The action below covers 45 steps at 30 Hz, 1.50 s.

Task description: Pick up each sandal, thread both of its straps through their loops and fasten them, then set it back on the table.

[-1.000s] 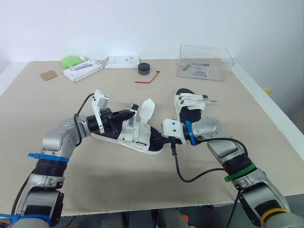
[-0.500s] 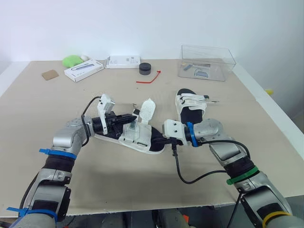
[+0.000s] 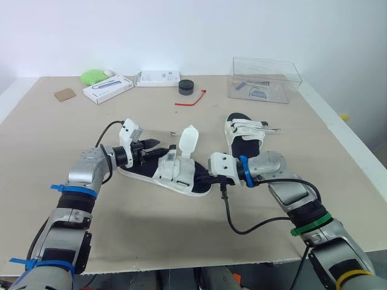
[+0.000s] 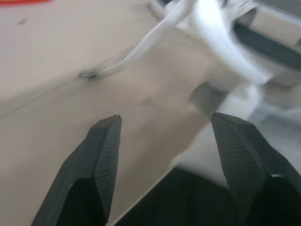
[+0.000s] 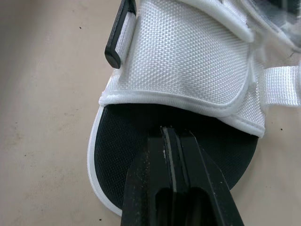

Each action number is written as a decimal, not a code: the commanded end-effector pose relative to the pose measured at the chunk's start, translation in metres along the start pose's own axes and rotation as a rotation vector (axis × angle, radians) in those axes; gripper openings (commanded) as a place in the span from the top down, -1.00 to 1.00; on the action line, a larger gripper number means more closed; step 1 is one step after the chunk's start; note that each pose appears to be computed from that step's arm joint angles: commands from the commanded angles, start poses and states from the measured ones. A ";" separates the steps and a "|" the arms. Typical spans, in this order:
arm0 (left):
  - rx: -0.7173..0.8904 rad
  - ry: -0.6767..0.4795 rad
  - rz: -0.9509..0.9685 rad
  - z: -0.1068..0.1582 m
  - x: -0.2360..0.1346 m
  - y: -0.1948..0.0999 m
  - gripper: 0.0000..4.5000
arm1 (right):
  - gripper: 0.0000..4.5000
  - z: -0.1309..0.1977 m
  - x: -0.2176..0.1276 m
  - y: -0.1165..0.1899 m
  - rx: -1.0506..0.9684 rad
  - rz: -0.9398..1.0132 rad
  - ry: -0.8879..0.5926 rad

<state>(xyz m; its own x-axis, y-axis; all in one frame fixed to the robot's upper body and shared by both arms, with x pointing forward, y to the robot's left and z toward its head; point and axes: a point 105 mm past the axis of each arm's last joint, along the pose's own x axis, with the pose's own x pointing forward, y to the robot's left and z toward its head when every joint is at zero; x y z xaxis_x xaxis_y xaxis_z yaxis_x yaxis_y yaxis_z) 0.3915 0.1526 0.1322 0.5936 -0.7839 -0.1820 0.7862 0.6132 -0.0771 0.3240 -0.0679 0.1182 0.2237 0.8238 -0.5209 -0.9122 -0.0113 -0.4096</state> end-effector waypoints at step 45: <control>-0.388 -0.032 -0.323 0.053 0.037 -0.044 -0.97 | 1.00 -0.031 0.007 0.001 0.063 -0.016 0.077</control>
<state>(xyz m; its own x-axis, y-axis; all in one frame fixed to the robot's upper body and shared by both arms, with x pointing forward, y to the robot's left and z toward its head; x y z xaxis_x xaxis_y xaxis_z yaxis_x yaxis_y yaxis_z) 0.3841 0.0971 0.1622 0.3536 -0.9294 -0.1059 0.7745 0.3544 -0.5239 0.3343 -0.0670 0.1155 0.2438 0.8360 -0.4916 -0.9066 0.0164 -0.4217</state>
